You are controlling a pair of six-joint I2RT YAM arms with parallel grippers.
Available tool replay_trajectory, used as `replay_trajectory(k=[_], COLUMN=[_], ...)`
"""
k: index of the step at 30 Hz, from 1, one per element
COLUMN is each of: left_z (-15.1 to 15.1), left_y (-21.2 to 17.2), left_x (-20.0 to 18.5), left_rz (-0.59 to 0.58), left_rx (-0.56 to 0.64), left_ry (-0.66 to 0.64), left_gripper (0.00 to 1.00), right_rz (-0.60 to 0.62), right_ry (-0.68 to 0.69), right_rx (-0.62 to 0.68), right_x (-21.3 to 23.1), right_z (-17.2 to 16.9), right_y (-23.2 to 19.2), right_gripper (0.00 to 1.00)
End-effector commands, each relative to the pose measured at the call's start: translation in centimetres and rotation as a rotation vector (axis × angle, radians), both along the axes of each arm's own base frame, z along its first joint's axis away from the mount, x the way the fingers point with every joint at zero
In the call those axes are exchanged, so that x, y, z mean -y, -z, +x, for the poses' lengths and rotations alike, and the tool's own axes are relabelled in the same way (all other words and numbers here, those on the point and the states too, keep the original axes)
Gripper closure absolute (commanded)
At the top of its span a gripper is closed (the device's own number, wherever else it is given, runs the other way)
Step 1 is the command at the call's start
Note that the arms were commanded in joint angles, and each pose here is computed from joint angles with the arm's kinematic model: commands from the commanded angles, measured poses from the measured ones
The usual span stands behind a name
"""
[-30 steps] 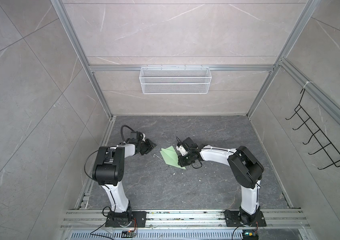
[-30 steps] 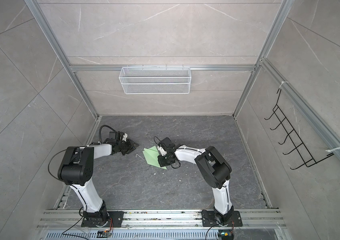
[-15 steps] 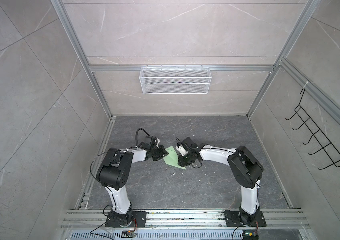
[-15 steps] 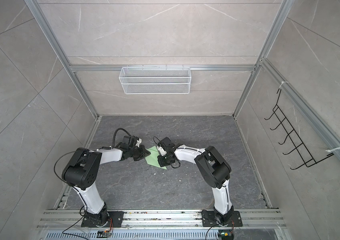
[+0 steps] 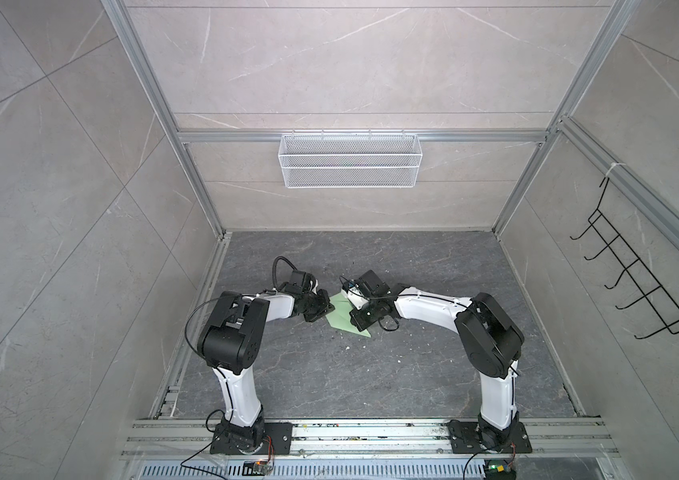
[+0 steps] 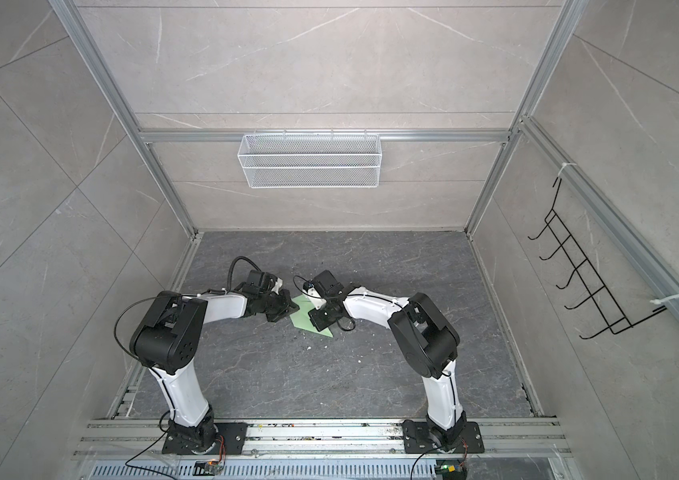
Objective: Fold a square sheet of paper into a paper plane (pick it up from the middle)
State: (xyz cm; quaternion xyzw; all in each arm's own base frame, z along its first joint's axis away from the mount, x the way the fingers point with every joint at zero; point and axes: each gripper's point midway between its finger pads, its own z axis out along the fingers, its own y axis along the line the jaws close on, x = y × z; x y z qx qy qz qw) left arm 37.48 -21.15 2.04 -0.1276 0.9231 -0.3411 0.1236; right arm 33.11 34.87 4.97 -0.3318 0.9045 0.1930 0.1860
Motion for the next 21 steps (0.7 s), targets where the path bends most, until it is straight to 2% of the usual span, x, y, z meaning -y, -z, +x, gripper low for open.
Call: replay_trajectory(k=[1, 8, 21], left_z=[-1.1, -1.7, -2.5], left_y=[2.7, 3.4, 5.1], left_x=[-1.8, -2.6, -4.0], left_rz=[0.113, 0.164, 0.254], left_rx=[-0.093, -0.140, -0.254], left_ry=[-0.028, -0.045, -0.088], left_gripper=[1.00, 1.00, 1.00], right_rz=[-0.043, -0.096, -0.198], right_ry=[-0.032, -0.052, -0.095], right_rx=[0.049, 0.038, -0.032], right_x=[-0.7, -1.3, 1.4], right_z=[1.2, 1.6, -1.1], right_y=[0.3, 1.8, 3.6], right_gripper=[0.88, 0.90, 0.91])
